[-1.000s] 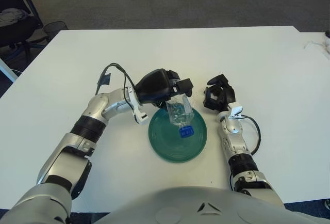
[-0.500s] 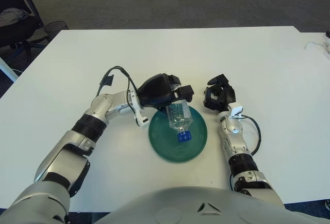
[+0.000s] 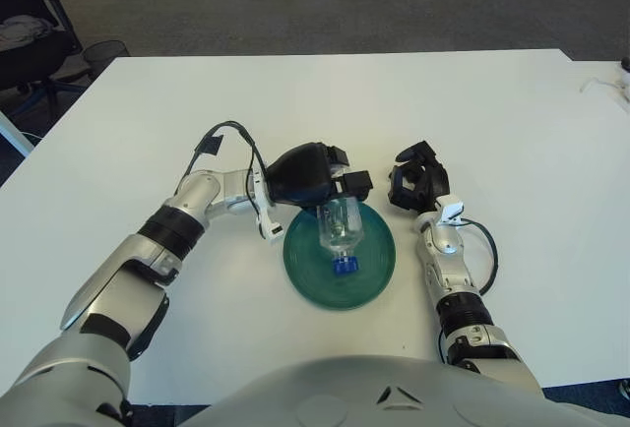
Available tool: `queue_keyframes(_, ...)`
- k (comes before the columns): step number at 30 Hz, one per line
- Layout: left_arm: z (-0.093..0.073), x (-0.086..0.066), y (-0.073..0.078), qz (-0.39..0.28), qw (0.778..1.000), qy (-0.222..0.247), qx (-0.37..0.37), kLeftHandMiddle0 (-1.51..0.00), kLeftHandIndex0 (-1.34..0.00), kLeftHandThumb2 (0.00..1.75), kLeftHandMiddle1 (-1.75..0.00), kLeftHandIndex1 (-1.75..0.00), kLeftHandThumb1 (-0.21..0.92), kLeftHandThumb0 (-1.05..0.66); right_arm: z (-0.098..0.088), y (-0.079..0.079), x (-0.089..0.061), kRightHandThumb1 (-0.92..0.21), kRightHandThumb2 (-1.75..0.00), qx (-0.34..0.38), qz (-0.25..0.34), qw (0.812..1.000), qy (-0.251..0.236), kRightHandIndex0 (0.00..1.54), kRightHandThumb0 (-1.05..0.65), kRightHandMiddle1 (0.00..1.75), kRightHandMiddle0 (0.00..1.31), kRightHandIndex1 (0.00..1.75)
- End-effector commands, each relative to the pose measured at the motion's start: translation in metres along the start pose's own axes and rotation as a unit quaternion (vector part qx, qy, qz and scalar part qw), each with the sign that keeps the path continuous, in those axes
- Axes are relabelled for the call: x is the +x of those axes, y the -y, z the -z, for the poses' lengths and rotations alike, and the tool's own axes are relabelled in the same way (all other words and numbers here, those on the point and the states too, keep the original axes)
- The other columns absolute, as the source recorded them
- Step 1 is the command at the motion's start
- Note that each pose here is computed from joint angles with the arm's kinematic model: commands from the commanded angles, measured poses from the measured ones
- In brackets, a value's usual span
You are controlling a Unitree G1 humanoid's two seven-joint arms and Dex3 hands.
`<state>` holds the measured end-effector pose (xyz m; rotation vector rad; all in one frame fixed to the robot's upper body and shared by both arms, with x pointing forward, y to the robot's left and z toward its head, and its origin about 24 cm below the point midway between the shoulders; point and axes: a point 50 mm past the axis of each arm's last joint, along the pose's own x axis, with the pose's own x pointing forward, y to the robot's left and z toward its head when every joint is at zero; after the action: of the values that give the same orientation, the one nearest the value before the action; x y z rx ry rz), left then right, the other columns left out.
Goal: Put the bottle into the plate.
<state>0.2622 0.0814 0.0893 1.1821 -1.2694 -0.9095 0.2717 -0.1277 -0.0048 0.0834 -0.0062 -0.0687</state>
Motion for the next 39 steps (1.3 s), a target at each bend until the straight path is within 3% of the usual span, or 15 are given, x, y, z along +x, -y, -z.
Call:
queue_keyframes(1, 0.005, -0.002, -0.005, 0.012, 1.0, 0.001, 0.005, -1.29, -0.66, 1.39, -1.75, -1.75, 0.26, -0.5, 0.03, 0.006, -0.017, -0.38, -1.25, 0.005, 0.015, 0.996, -0.084, 0.45, -0.01, 1.74, 0.44, 1.75)
queue_keyframes(6, 0.004, -0.002, -0.006, 0.013, 1.0, 0.006, 0.0, -1.27, -0.63, 1.34, -1.75, -1.75, 0.3, -0.49, 0.03, 0.006, -0.017, -0.38, -1.25, 0.004, 0.016, 0.996, -0.082, 0.45, -0.01, 1.74, 0.44, 1.75)
queue_keyframes(10, 0.004, -0.002, -0.007, 0.012, 1.0, 0.011, -0.008, -1.14, -0.62, 1.32, -1.75, -1.75, 0.31, -0.48, 0.03, 0.006, -0.017, -0.39, -1.23, 0.005, 0.016, 0.996, -0.083, 0.45, -0.01, 1.74, 0.43, 1.75)
queue_keyframes(16, 0.004, -0.008, -0.007, 0.029, 0.999, 0.013, -0.026, -0.73, -0.4, 0.94, -1.75, -1.75, 0.61, -0.41, 0.029, 0.006, -0.017, -0.4, -1.22, 0.005, 0.018, 0.996, -0.087, 0.44, -0.01, 1.74, 0.42, 1.75)
queue_keyframes(17, 0.004, -0.009, -0.007, 0.035, 0.999, 0.009, -0.027, -0.64, -0.33, 0.89, -1.75, -1.73, 0.72, -0.58, 0.029, 0.006, -0.017, -0.4, -1.22, 0.005, 0.019, 0.996, -0.088, 0.44, -0.01, 1.74, 0.42, 1.75)
queue_keyframes(20, 0.005, -0.011, -0.006, 0.049, 0.998, 0.001, -0.03, -0.49, -0.23, 0.85, -1.74, -1.67, 0.86, -0.81, 0.028, 0.006, -0.016, -0.41, -1.22, 0.005, 0.018, 0.996, -0.088, 0.44, -0.01, 1.74, 0.42, 1.75)
queue_keyframes(22, 0.005, -0.011, -0.005, 0.061, 0.998, -0.002, -0.034, -0.41, -0.19, 0.85, -1.68, -1.62, 0.89, -0.88, 0.028, 0.006, -0.016, -0.41, -1.21, 0.005, 0.018, 0.996, -0.088, 0.43, -0.01, 1.74, 0.42, 1.75)
queue_keyframes(24, 0.005, -0.011, -0.005, 0.07, 0.997, -0.005, -0.039, -0.3, -0.13, 0.88, -1.4, -1.49, 0.91, -0.96, 0.028, 0.006, -0.016, -0.41, -1.21, 0.004, 0.017, 0.996, -0.087, 0.43, -0.01, 1.74, 0.42, 1.75)
queue_keyframes(29, 0.002, -0.015, -0.006, 0.092, 0.995, -0.006, -0.05, -0.21, -0.02, 0.94, -1.02, -1.16, 0.92, -1.03, 0.028, 0.006, -0.016, -0.4, -1.22, 0.001, 0.018, 0.996, -0.088, 0.44, -0.01, 1.74, 0.42, 1.75)
queue_keyframes(35, -0.001, -0.016, -0.016, 0.105, 0.993, 0.001, -0.055, -0.16, 0.0, 1.03, -0.72, -0.8, 0.92, -1.05, 0.028, 0.005, -0.016, -0.4, -1.23, 0.001, 0.012, 0.996, -0.088, 0.44, -0.01, 1.74, 0.43, 1.75)
queue_keyframes(39, -0.002, -0.017, -0.018, 0.115, 0.992, -0.004, -0.056, -0.12, 0.0, 1.08, -0.62, -0.59, 0.92, -1.05, 0.027, 0.003, -0.016, -0.4, -1.23, -0.001, 0.009, 0.996, -0.087, 0.44, -0.01, 1.74, 0.43, 1.75)
